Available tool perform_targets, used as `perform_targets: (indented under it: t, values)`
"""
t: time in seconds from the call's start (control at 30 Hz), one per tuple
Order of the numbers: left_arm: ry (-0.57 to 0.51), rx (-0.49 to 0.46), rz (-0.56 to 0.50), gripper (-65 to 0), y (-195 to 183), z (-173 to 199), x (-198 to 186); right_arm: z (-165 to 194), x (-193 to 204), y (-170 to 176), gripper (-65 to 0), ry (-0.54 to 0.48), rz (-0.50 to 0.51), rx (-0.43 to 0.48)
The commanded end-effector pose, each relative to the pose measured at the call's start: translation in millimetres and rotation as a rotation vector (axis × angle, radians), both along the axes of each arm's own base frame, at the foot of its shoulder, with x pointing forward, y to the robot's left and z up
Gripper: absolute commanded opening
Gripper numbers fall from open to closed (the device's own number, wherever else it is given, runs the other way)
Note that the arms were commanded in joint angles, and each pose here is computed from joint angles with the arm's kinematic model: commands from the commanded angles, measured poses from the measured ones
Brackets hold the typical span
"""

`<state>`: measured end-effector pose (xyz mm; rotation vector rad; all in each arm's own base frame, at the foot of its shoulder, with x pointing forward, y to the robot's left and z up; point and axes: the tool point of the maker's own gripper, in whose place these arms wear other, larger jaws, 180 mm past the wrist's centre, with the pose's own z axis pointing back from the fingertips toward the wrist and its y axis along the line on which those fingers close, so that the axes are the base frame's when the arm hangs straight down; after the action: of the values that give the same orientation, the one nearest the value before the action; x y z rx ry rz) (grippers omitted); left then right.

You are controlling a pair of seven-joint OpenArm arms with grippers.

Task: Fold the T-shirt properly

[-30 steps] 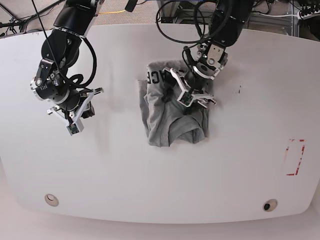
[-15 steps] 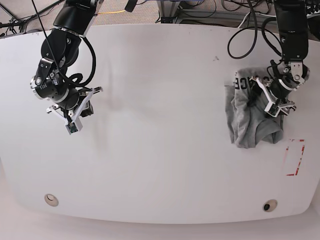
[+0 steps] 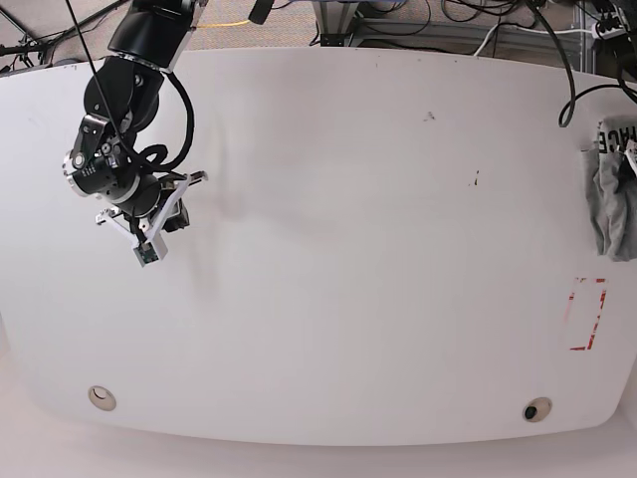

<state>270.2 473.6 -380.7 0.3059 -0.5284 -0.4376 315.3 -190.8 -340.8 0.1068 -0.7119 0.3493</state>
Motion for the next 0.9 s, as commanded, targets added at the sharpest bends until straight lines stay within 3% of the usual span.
perform_targets:
  t: [0.0, 0.33, 0.53, 0.87]
  values:
    - [-0.060, 0.026, -0.008, -22.9, 12.1, 30.0, 13.7, 11.4, 5.7, -1.0, -56.9, -0.044, 0.005, -0.002]
    - [-0.179, 0.057, -0.115, -22.9, -25.3, 84.0, 54.1, 15.6, -4.6, -1.7, -56.9, -0.056, 0.008, -0.026]
    - [-0.153, 0.050, -0.119, -22.9, -44.9, 90.8, 56.2, 15.4, -10.8, -1.5, -56.9, -0.054, 0.010, -0.035]
    - [-0.291, -0.044, -0.214, -22.9, -143.6, 99.1, 71.9, 10.1, -15.7, -0.9, -56.9, -0.042, 0.012, -0.035]
